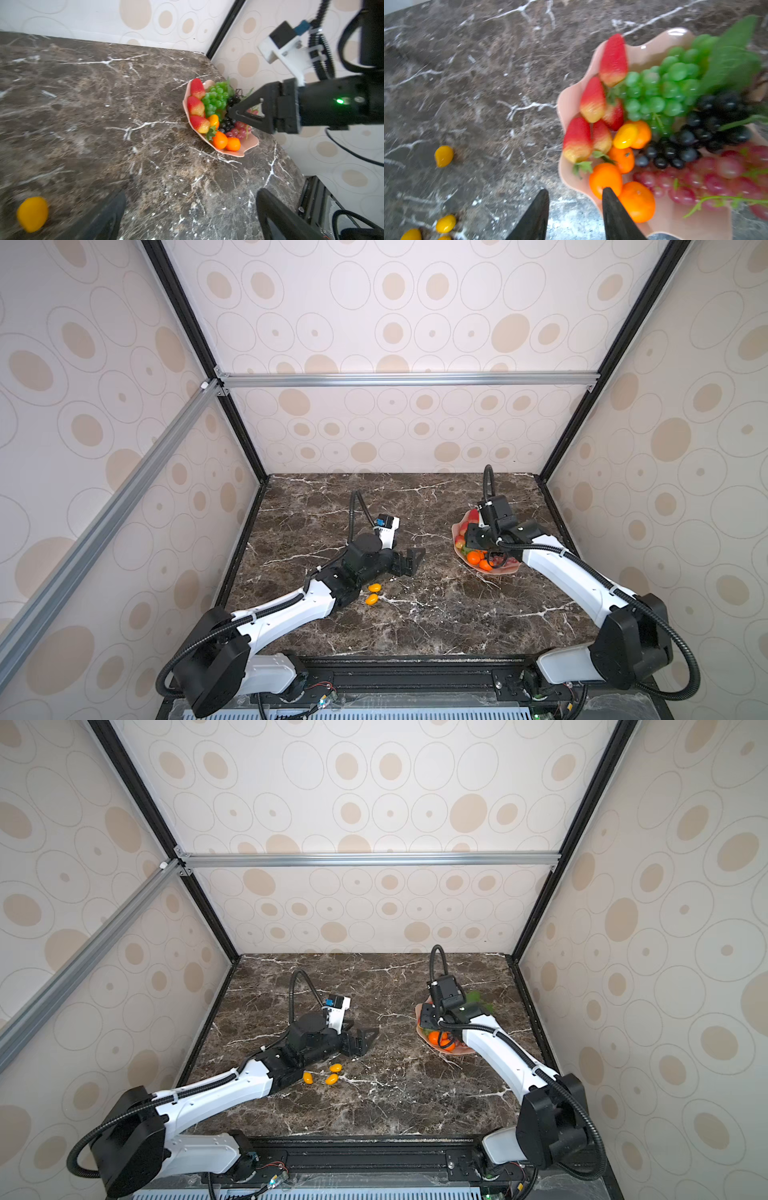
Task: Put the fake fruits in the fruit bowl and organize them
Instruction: 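Move the right gripper back over a loose small yellow fruit, then lower the right gripper and close on the small yellow fruit, then lift the yellow fruit and carry it over the pink bowl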
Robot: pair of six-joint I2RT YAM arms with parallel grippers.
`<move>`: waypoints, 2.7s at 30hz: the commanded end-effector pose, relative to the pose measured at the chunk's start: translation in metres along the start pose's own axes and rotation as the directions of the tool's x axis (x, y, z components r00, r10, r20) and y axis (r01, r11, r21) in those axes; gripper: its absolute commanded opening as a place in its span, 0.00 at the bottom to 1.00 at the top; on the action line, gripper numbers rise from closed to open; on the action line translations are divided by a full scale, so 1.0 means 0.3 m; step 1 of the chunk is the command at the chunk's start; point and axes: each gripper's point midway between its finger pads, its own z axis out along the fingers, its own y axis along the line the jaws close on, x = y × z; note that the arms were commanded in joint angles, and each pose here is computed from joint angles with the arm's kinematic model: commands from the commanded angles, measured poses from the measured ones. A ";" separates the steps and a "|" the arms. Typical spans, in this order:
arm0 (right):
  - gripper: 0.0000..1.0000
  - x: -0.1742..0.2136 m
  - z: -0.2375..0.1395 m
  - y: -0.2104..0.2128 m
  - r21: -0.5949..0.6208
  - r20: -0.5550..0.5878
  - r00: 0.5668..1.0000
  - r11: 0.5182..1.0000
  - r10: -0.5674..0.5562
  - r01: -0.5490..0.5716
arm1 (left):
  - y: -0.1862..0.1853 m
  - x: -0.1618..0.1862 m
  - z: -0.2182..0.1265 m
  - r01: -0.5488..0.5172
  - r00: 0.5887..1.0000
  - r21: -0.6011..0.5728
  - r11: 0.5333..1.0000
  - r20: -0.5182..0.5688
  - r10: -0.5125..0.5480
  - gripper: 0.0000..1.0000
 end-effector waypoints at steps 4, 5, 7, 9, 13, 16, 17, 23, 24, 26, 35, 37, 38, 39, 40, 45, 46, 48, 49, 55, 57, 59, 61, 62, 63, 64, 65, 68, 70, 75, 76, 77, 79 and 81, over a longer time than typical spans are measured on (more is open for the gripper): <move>0.44 0.085 0.007 0.225 -0.113 -0.016 0.991 0.985 -0.132 0.129 | 0.158 0.030 -0.131 0.043 0.999 -0.164 0.986 0.000 -0.043 0.99; 0.44 0.103 0.022 0.268 -0.125 -0.028 0.987 0.981 -0.155 0.151 | 0.183 0.030 -0.153 0.056 0.998 -0.182 0.982 0.008 -0.056 0.99; 0.44 0.126 0.058 0.352 -0.145 -0.042 0.980 0.972 -0.193 0.185 | 0.234 0.033 -0.191 0.090 0.996 -0.216 0.972 0.028 -0.086 0.99; 0.44 0.139 0.097 0.434 -0.158 -0.054 0.972 0.963 -0.230 0.219 | 0.278 0.030 -0.224 0.125 0.992 -0.236 0.964 0.050 -0.116 0.99; 0.44 0.149 0.192 0.576 -0.173 -0.082 0.959 0.952 -0.270 0.253 | 0.351 0.022 -0.274 0.179 0.983 -0.253 0.951 0.091 -0.161 0.99; 0.44 0.159 0.263 0.662 -0.193 -0.108 0.951 0.945 -0.289 0.265 | 0.394 0.016 -0.297 0.217 0.974 -0.254 0.943 0.116 -0.193 0.99; 0.44 0.165 0.282 0.683 -0.199 -0.120 0.949 0.943 -0.293 0.266 | 0.401 0.019 -0.300 0.225 0.972 -0.249 0.942 0.118 -0.202 0.99; 0.44 0.195 0.390 0.782 -0.217 -0.176 0.930 0.934 -0.323 0.284 | 0.462 0.025 -0.325 0.274 0.959 -0.250 0.929 0.148 -0.243 0.99; 0.44 0.201 0.404 0.789 -0.214 -0.185 0.927 0.934 -0.327 0.287 | 0.468 0.027 -0.327 0.280 0.957 -0.249 0.927 0.150 -0.248 0.99; 0.44 0.210 0.432 0.802 -0.208 -0.204 0.919 0.933 -0.336 0.295 | 0.479 0.030 -0.331 0.291 0.954 -0.248 0.924 0.154 -0.259 0.99; 0.44 0.253 0.517 0.837 -0.193 -0.280 0.882 0.923 -0.378 0.334 | 0.493 0.032 -0.334 0.301 0.950 -0.239 0.923 0.160 -0.269 0.99; 0.44 0.263 0.531 0.839 -0.187 -0.295 0.875 0.922 -0.383 0.340 | 0.494 0.035 -0.332 0.303 0.949 -0.236 0.923 0.160 -0.271 0.99; 0.44 0.264 0.536 0.841 -0.185 -0.300 0.873 0.921 -0.385 0.343 | 0.494 0.036 -0.332 0.304 0.949 -0.235 0.923 0.159 -0.272 0.99; 0.44 0.267 0.541 0.841 -0.181 -0.306 0.870 0.921 -0.387 0.346 | 0.493 0.039 -0.330 0.304 0.949 -0.233 0.924 0.157 -0.273 0.99; 0.44 0.268 0.547 0.840 -0.177 -0.311 0.867 0.920 -0.389 0.349 | 0.494 0.039 -0.331 0.304 0.949 -0.234 0.923 0.158 -0.273 0.99; 0.43 0.282 0.570 0.839 -0.172 -0.329 0.856 0.917 -0.398 0.360 | 0.496 0.044 -0.331 0.307 0.948 -0.232 0.923 0.159 -0.276 0.99; 0.43 0.290 0.575 0.835 -0.169 -0.335 0.854 0.917 -0.399 0.362 | 0.495 0.044 -0.331 0.308 0.948 -0.230 0.923 0.160 -0.277 0.99; 0.42 0.269 0.571 0.851 -0.176 -0.318 0.860 0.916 -0.398 0.359 | 0.495 0.046 -0.330 0.311 0.947 -0.228 0.923 0.160 -0.280 0.99; 0.42 0.272 0.573 0.852 -0.175 -0.320 0.859 0.916 -0.399 0.361 | 0.495 0.048 -0.330 0.311 0.947 -0.228 0.922 0.159 -0.280 0.99; 0.40 0.281 0.584 0.848 -0.173 -0.329 0.854 0.915 -0.403 0.365 | 0.496 0.046 -0.330 0.311 0.946 -0.227 0.923 0.161 -0.280 0.99; 0.40 0.283 0.585 0.846 -0.172 -0.332 0.853 0.915 -0.403 0.366 | 0.495 0.045 -0.329 0.313 0.946 -0.225 0.923 0.162 -0.281 0.99; 0.39 0.282 0.587 0.845 -0.171 -0.332 0.853 0.915 -0.402 0.365 | 0.493 0.044 -0.328 0.311 0.946 -0.222 0.924 0.162 -0.280 0.99; 0.38 0.287 0.588 0.845 -0.171 -0.334 0.851 0.914 -0.405 0.368 | 0.494 0.044 -0.328 0.310 0.947 -0.223 0.924 0.162 -0.279 0.99; 0.37 0.290 0.591 0.842 -0.170 -0.337 0.850 0.914 -0.405 0.368 | 0.494 0.045 -0.328 0.311 0.947 -0.224 0.924 0.161 -0.279 0.99; 0.36 0.289 0.592 0.840 -0.169 -0.338 0.850 0.915 -0.404 0.368 | 0.494 0.045 -0.329 0.310 0.947 -0.223 0.924 0.162 -0.279 0.99; 0.36 0.294 0.592 0.841 -0.170 -0.340 0.849 0.914 -0.405 0.368 | 0.493 0.045 -0.329 0.311 0.946 -0.222 0.924 0.163 -0.280 0.99; 0.35 0.295 0.594 0.840 -0.169 -0.342 0.848 0.914 -0.405 0.369 | 0.493 0.044 -0.331 0.311 0.946 -0.222 0.924 0.165 -0.279 0.99; 0.32 0.301 0.596 0.840 -0.173 -0.347 0.845 0.913 -0.407 0.369 | 0.493 0.046 -0.333 0.314 0.945 -0.222 0.923 0.167 -0.281 0.99; 0.31 0.298 0.592 0.841 -0.174 -0.345 0.846 0.913 -0.407 0.368 | 0.492 0.047 -0.333 0.314 0.945 -0.221 0.923 0.166 -0.281 0.99; 0.28 0.290 0.584 0.843 -0.174 -0.339 0.847 0.913 -0.408 0.370 | 0.489 0.040 -0.335 0.312 0.945 -0.217 0.925 0.171 -0.278 0.99; 0.27 0.286 0.580 0.845 -0.175 -0.335 0.849 0.912 -0.409 0.371 | 0.488 0.040 -0.335 0.311 0.945 -0.216 0.925 0.171 -0.278 0.99; 0.27 0.280 0.573 0.845 -0.175 -0.333 0.850 0.912 -0.409 0.371 | 0.488 0.039 -0.335 0.313 0.945 -0.216 0.925 0.172 -0.279 0.99; 0.27 0.263 0.550 0.849 -0.176 -0.325 0.853 0.912 -0.408 0.370 | 0.485 0.037 -0.334 0.312 0.945 -0.211 0.926 0.171 -0.279 0.99; 0.26 0.235 0.520 0.845 -0.167 -0.310 0.861 0.915 -0.403 0.368 | 0.475 0.032 -0.332 0.308 0.946 -0.194 0.931 0.170 -0.277 0.99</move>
